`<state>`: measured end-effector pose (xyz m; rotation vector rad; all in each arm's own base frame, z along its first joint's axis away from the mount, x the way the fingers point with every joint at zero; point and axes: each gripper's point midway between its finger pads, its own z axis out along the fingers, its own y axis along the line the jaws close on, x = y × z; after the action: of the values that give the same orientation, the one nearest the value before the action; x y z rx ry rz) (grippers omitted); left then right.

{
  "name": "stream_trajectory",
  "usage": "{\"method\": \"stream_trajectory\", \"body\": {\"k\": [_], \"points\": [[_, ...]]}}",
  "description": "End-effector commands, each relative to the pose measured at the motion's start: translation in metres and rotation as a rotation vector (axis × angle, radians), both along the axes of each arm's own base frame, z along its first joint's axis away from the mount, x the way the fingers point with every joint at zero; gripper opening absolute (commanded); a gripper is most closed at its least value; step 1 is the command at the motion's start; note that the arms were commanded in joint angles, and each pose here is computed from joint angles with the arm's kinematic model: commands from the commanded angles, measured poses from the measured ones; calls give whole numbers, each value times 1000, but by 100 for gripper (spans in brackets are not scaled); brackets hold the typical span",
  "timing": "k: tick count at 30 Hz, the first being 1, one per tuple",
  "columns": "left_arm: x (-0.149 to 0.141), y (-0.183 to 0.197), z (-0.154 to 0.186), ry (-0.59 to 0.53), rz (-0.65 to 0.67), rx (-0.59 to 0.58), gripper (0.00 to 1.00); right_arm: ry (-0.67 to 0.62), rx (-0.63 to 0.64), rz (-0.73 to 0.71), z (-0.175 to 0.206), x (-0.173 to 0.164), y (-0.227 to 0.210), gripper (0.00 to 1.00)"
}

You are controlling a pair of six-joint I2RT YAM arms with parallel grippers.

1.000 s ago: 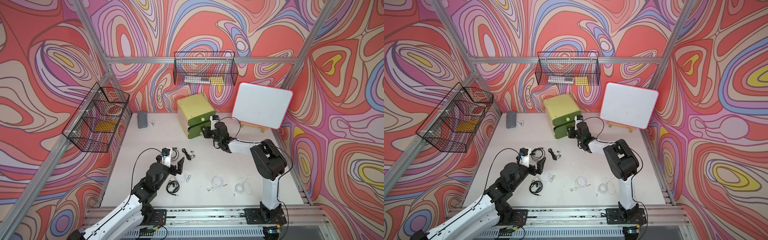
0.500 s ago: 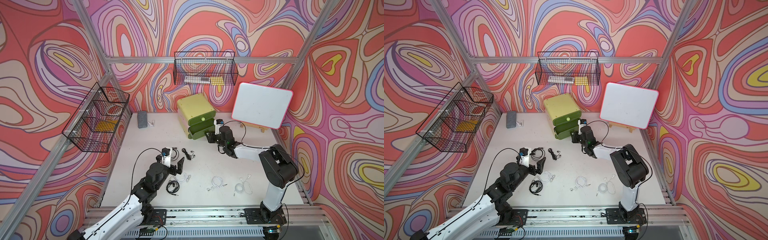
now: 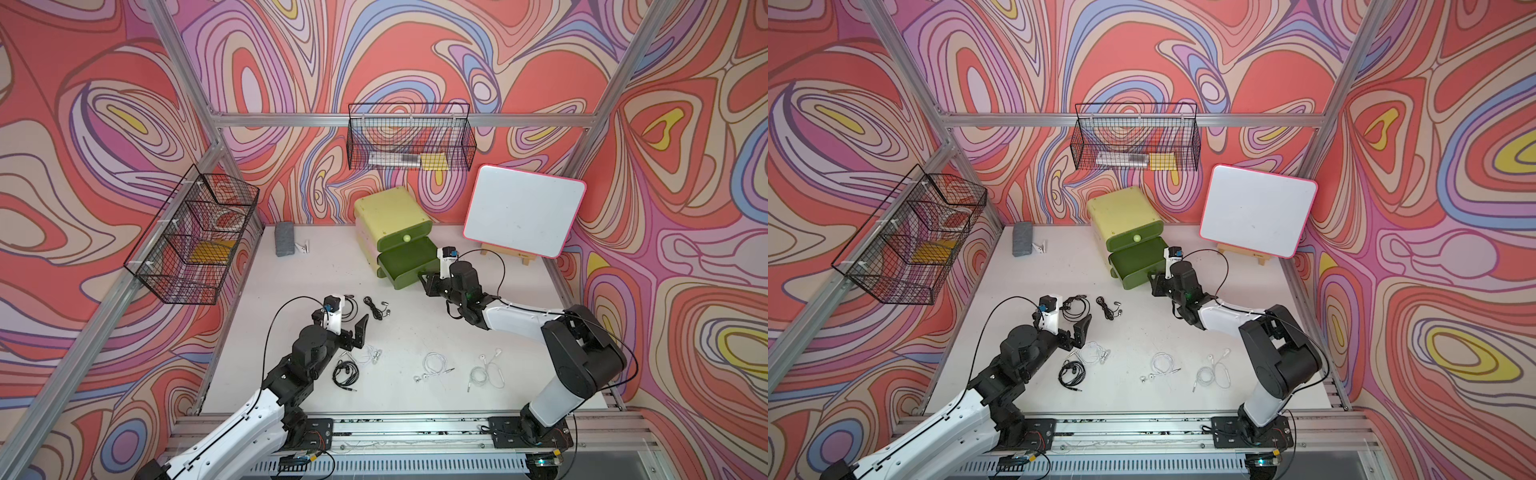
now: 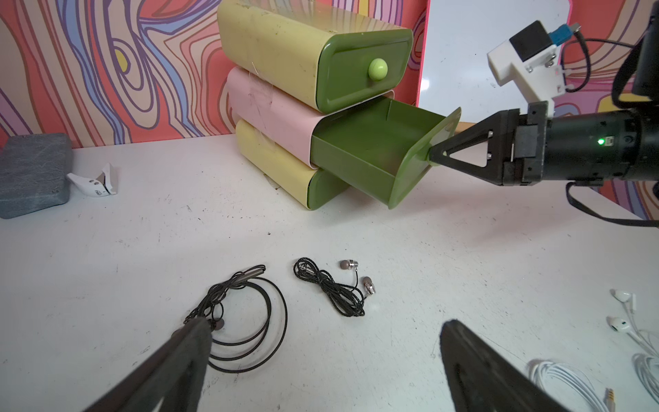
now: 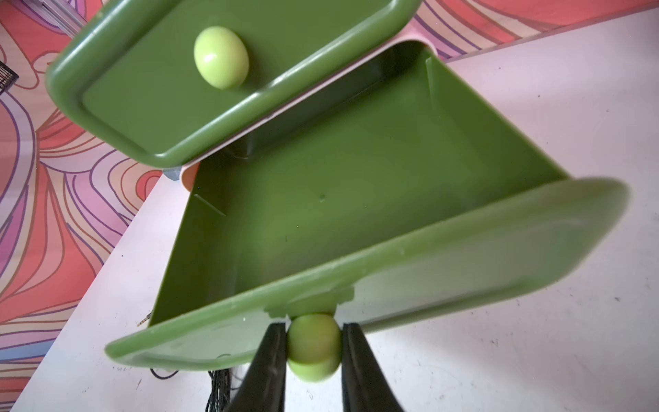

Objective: Place the wired earphones into the drawer by color
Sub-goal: Open the drawer in the storage box.

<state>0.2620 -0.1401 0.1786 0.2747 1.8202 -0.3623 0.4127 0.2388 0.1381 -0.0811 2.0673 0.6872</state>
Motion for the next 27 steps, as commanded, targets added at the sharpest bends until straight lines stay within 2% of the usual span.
{"method": "stream_trajectory", "body": {"k": [1,6,14,22,27], "points": [[1,3,7,-21,12,3,99,-9,-14,-27,4,-3,-10,25],[1,2,7,-19,9,3,99,-3,-21,-29,0,-5,-11,26],[1,2,7,-19,9,4,99,5,-22,-27,-4,0,-8,37],[2,3,7,-19,15,6,99,1,-28,-36,0,-4,-13,43],[5,5,6,1,39,3,99,7,-59,-39,3,-14,-20,58]]}}
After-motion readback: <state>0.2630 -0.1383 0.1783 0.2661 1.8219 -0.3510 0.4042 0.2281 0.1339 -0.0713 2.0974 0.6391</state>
